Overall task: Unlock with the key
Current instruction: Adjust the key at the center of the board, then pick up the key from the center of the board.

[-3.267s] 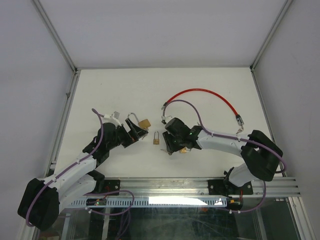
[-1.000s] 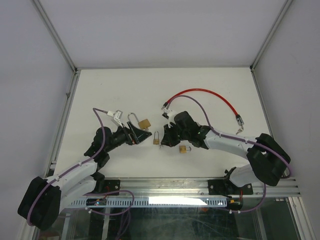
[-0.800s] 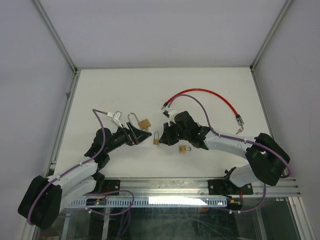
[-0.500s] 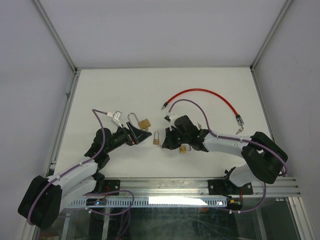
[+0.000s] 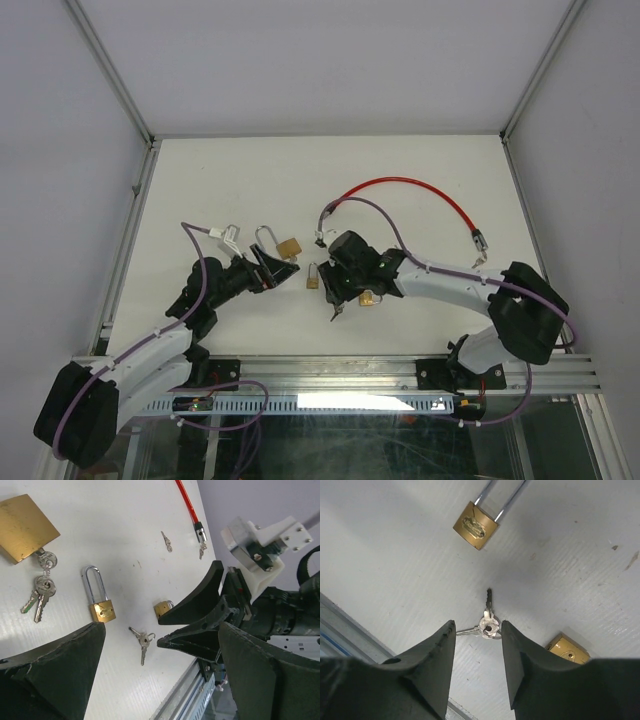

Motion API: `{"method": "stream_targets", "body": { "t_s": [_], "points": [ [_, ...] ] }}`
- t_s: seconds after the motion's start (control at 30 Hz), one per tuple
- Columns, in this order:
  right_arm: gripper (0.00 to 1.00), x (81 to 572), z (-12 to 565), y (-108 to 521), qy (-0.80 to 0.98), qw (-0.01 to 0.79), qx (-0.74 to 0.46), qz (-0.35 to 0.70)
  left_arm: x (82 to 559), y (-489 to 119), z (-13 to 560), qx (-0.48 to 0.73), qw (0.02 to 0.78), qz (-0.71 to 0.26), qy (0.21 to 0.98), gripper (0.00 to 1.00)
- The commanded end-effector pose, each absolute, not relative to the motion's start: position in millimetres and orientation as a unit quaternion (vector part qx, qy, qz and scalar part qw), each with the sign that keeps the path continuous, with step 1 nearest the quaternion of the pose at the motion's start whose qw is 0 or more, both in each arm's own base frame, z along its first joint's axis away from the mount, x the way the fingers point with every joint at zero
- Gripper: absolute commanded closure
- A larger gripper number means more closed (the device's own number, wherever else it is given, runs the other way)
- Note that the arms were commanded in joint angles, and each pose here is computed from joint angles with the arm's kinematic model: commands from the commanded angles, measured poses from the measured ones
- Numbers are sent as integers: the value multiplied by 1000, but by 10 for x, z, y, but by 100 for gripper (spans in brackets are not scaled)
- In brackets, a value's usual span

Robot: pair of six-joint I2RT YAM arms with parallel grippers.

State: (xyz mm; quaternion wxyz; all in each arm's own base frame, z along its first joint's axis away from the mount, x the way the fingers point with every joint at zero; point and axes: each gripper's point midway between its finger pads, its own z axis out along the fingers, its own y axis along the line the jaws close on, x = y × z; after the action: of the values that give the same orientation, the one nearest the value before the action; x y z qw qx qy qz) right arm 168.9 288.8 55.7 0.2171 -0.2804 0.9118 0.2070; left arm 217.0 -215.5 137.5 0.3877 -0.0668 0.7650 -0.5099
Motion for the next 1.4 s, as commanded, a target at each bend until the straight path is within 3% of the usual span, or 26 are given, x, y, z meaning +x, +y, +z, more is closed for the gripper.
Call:
{"method": "stream_targets", "body": {
  "t_s": [0.0, 0.73, 0.93, 1.23, 1.37],
  "points": [
    [54, 1774, 619, 2866, 912, 217, -315, 147, 2290, -2072, 1485, -80, 418, -490, 761, 1],
    [55, 1549, 215, 2815, 941, 84, -327, 19, 2347, -1921, 1382, -119, 421, -446, 780, 1],
    [70, 1538, 134, 2810, 941, 78, -329, 4, 2336, -1956, 1407, -112, 418, -454, 779, 1],
    [99, 1641, 447, 3124, 927, 149, -328, 99, 2278, -2049, 1543, -86, 419, -488, 761, 1],
    [100, 1704, 507, 3189, 921, 177, -324, 123, 2234, -2104, 1562, -76, 412, -508, 753, 1]
  ]
}}
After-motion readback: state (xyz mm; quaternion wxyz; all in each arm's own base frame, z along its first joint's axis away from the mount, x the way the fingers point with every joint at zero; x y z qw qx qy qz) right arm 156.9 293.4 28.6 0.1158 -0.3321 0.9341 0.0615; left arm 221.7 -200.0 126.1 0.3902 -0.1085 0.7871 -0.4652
